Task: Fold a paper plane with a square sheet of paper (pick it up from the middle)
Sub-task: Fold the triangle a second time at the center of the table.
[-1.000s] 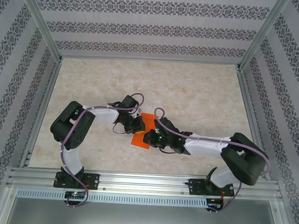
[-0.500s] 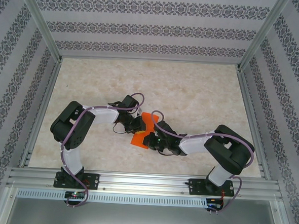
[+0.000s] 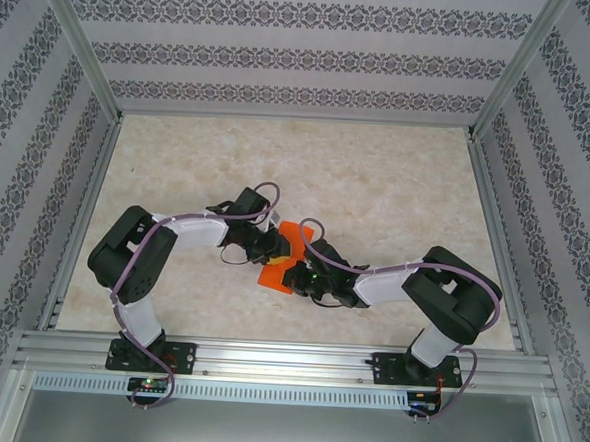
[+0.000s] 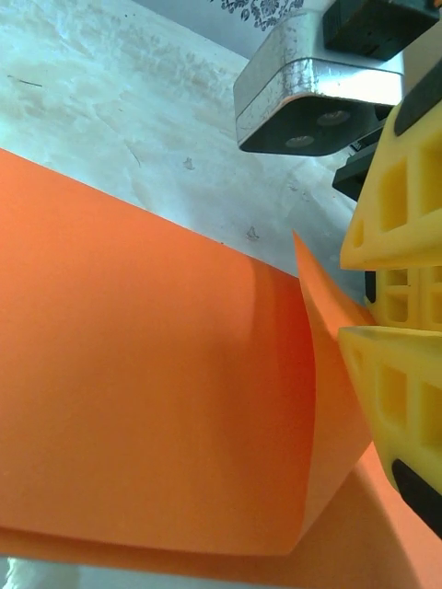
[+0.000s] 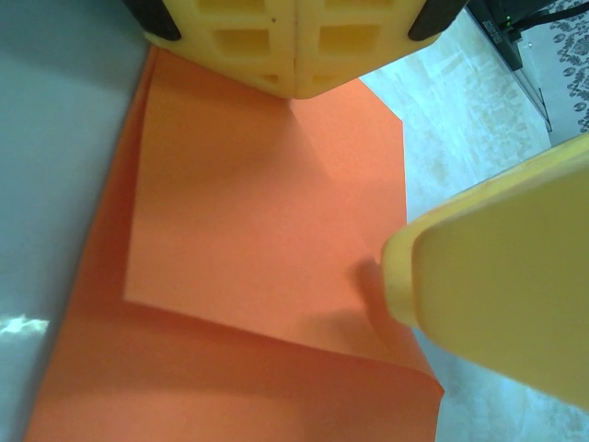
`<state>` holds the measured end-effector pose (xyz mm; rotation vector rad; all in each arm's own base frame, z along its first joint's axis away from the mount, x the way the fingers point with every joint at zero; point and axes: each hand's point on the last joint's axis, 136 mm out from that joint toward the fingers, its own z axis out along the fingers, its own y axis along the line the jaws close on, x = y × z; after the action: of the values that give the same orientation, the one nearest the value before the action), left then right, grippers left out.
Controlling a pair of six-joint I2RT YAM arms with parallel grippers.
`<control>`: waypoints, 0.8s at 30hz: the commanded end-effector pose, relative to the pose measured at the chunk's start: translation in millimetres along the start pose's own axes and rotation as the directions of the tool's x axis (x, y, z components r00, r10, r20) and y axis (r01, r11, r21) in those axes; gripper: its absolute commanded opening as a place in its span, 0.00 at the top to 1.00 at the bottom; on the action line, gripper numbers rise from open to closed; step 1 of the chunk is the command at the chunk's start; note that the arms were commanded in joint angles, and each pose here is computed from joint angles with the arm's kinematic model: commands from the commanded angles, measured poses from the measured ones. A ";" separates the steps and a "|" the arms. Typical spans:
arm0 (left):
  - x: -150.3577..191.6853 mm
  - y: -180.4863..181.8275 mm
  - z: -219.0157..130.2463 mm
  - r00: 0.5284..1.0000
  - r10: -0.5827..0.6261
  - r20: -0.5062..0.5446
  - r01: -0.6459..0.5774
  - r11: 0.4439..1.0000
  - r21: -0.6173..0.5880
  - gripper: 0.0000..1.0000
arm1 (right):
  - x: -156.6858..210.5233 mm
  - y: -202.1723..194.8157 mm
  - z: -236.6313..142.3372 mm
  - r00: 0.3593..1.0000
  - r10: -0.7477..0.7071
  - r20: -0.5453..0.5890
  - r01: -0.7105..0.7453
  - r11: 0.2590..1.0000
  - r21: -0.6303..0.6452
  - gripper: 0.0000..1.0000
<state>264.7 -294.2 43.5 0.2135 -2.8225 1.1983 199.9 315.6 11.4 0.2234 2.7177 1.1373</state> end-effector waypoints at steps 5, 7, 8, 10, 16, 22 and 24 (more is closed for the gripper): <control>-0.4 13.8 16.1 1.000 -0.017 -0.019 0.017 1.000 0.011 0.76 | 19.0 -56.4 0.8 0.998 0.051 -0.040 -0.043 0.980 0.195 0.98; -4.0 22.7 16.8 1.000 -0.021 0.002 0.021 0.999 -0.027 0.77 | 20.2 -59.0 0.5 0.998 0.055 -0.042 -0.045 0.978 0.203 0.98; -5.8 26.5 16.3 1.000 -0.025 0.015 0.025 0.999 -0.042 0.77 | 20.8 -60.1 -0.1 0.998 0.055 -0.042 -0.045 0.977 0.208 0.99; -11.0 32.7 13.7 0.999 -0.035 0.040 0.037 0.998 -0.057 0.78 | 22.8 -64.1 -1.4 0.997 0.056 -0.045 -0.045 0.974 0.223 1.00; -28.7 43.0 3.5 0.994 -0.063 0.094 0.069 0.996 -0.058 0.79 | 27.4 -69.8 -5.0 0.997 0.054 -0.055 -0.039 0.969 0.244 1.00; -47.4 42.1 -6.0 0.990 -0.067 0.125 0.072 0.997 -0.035 0.78 | 30.6 -70.9 -4.9 0.996 0.049 -0.069 -0.031 0.969 0.244 1.00; -53.4 42.8 -8.0 0.989 -0.068 0.132 0.073 0.997 -0.033 0.79 | 31.5 -71.2 -4.3 0.996 0.048 -0.074 -0.029 0.969 0.244 1.00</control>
<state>283.9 -270.5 22.6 0.3461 -2.8115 1.2004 199.4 314.4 10.7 0.2256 2.7205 1.1247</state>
